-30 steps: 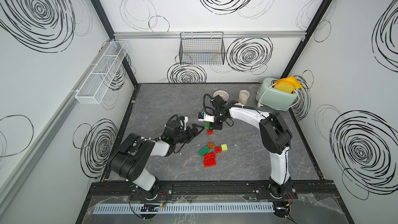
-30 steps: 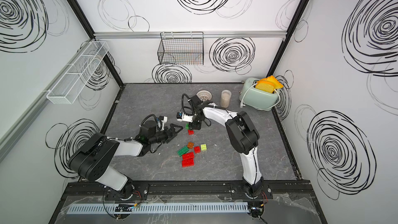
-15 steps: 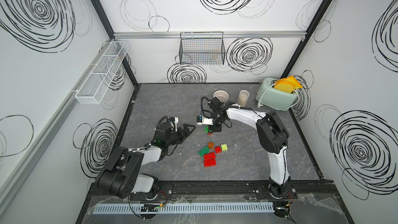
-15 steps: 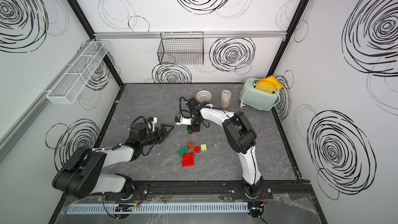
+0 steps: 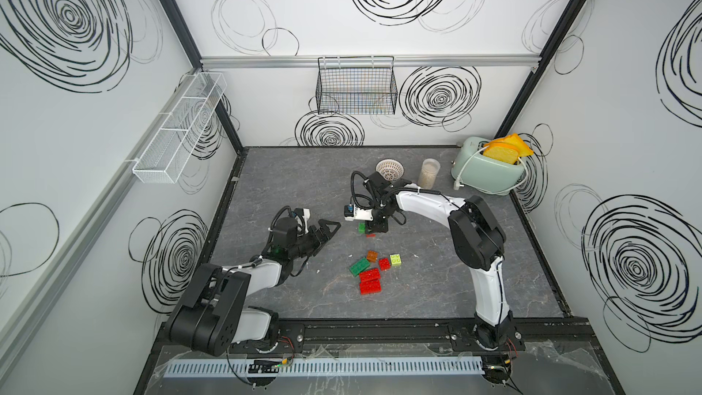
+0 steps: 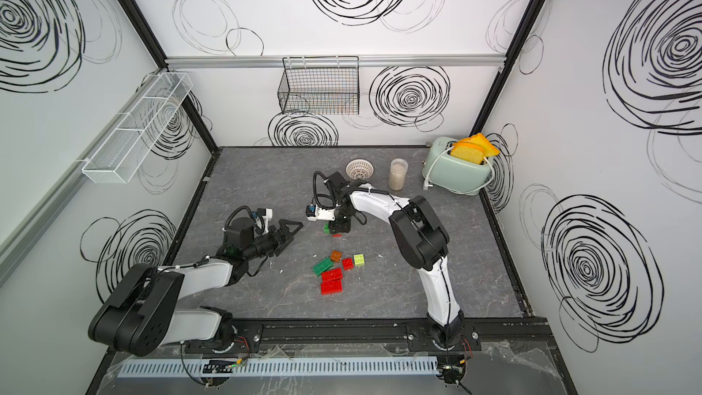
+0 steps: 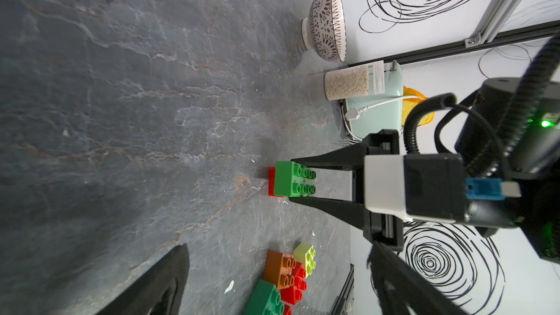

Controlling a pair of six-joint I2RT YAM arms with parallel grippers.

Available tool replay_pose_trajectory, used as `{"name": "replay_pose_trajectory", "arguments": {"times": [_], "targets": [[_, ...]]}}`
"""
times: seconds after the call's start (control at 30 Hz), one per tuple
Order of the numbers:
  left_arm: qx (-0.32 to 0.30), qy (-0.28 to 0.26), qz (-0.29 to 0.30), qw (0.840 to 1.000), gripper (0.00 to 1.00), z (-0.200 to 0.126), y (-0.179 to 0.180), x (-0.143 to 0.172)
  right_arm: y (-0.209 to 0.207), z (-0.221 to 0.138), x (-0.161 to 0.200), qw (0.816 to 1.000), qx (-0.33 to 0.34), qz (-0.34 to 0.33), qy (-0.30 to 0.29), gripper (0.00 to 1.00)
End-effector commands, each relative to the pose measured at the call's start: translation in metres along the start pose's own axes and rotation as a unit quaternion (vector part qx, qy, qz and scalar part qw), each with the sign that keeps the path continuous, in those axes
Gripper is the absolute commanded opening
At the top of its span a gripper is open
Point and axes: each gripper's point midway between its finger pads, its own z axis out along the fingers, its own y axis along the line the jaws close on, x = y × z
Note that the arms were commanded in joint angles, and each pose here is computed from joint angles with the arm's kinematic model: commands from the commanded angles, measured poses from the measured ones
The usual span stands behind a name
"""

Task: Assemble a heart with lego
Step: Assemble the lego brick with the lego brick.

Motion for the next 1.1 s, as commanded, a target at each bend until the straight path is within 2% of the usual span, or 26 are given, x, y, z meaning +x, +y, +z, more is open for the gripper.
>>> {"name": "replay_pose_trajectory", "arguments": {"times": [0.0,0.3,0.47,1.07], "targets": [[0.013,0.001,0.011,1.000,0.97,-0.002,-0.004,0.000,0.018,0.029,0.048,0.997,-0.037,0.012,0.069,0.24],[0.013,0.002,0.016,1.000,0.97,0.000,-0.006,0.000,0.026,0.014,0.049,0.993,-0.069,0.078,0.050,0.23],[0.012,0.004,0.019,1.000,0.97,0.002,-0.005,0.002,0.028,0.001,0.035,0.991,-0.070,0.115,0.015,0.23],[0.011,0.020,0.030,0.999,0.97,0.009,-0.009,0.011,0.041,0.023,0.067,0.989,-0.025,0.113,0.093,0.21]]}}
